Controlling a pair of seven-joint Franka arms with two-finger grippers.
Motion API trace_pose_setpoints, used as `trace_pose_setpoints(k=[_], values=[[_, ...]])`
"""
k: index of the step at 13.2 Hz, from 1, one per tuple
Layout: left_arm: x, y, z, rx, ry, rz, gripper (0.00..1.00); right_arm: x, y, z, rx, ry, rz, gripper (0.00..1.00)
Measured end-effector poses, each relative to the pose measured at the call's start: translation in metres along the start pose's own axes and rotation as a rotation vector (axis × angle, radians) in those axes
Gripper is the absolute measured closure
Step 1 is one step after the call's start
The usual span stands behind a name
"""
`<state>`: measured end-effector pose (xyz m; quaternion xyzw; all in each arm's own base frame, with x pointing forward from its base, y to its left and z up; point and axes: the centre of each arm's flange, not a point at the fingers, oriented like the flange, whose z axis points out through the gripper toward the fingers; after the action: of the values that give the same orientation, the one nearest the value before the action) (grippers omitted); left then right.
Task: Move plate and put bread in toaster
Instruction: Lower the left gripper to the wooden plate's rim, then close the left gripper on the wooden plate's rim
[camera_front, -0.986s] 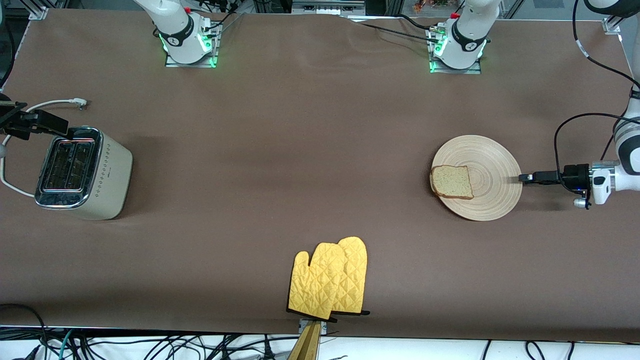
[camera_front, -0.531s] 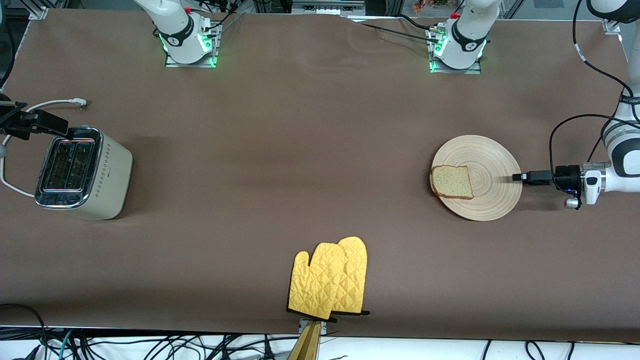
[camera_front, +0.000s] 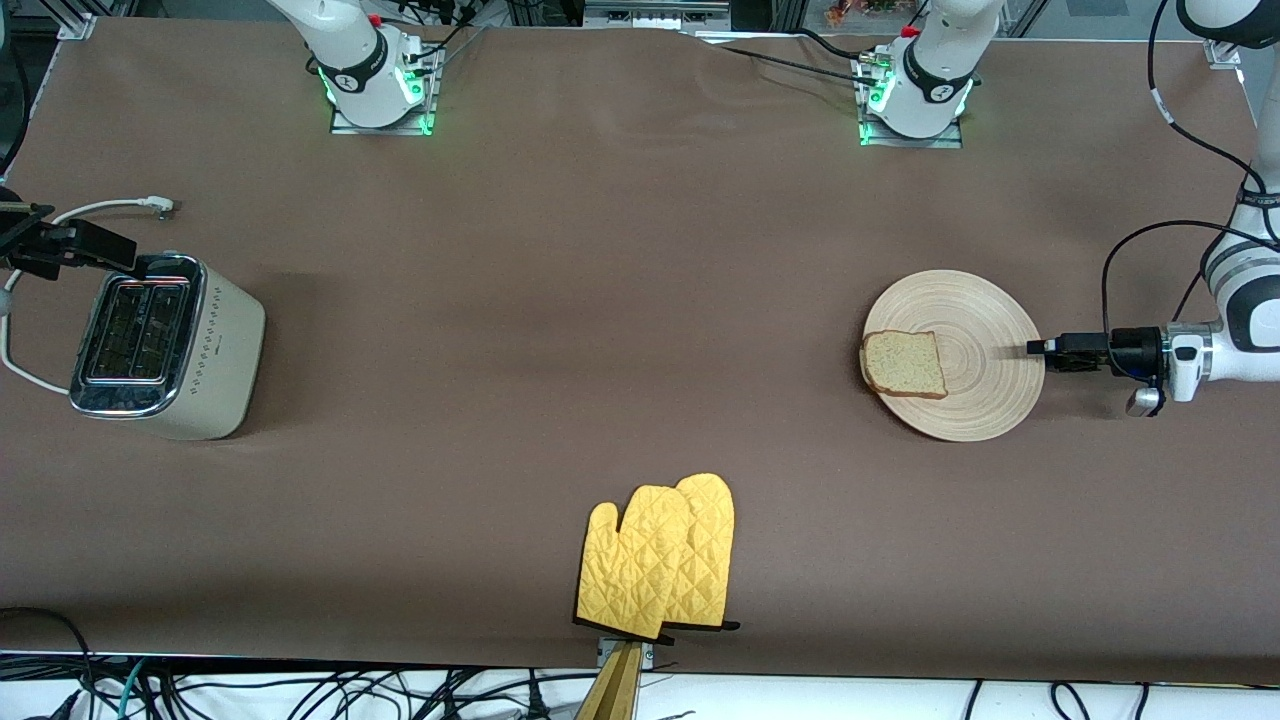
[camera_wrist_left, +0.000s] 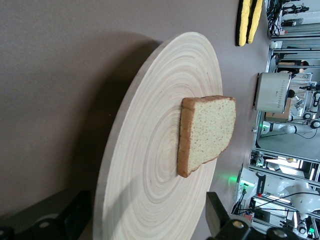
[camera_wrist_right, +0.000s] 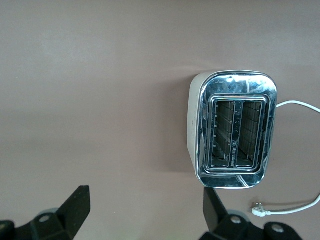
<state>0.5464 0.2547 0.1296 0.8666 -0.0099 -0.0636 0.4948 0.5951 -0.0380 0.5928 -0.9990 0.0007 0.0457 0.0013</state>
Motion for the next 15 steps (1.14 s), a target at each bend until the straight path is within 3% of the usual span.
trace_pose_setpoints(k=[4,6,10,12,13,14,15], values=[[-0.001,-0.009,0.006,-0.003,0.003,0.038,0.03,0.000,0.000,0.000,0.000,0.000,0.000,0.00],[-0.002,-0.010,0.005,-0.003,0.006,0.044,0.13,0.000,0.000,0.000,0.000,0.000,0.000,0.00],[-0.002,-0.014,0.006,0.005,0.015,0.040,0.17,0.000,0.000,0.000,0.000,0.000,0.000,0.00],[-0.004,-0.018,0.008,0.013,0.025,0.036,0.35,0.000,0.000,0.000,0.000,0.000,0.000,0.00],[-0.004,-0.018,0.008,0.014,0.026,0.036,0.37,0.000,0.000,0.000,0.000,0.000,0.000,0.00],[-0.005,-0.020,0.010,0.015,0.027,0.033,0.48,0.000,0.000,0.000,0.000,0.000,0.000,0.00],[-0.006,-0.021,0.013,0.013,0.025,0.038,0.52,0.000,0.000,0.000,0.000,0.000,0.000,0.00]])
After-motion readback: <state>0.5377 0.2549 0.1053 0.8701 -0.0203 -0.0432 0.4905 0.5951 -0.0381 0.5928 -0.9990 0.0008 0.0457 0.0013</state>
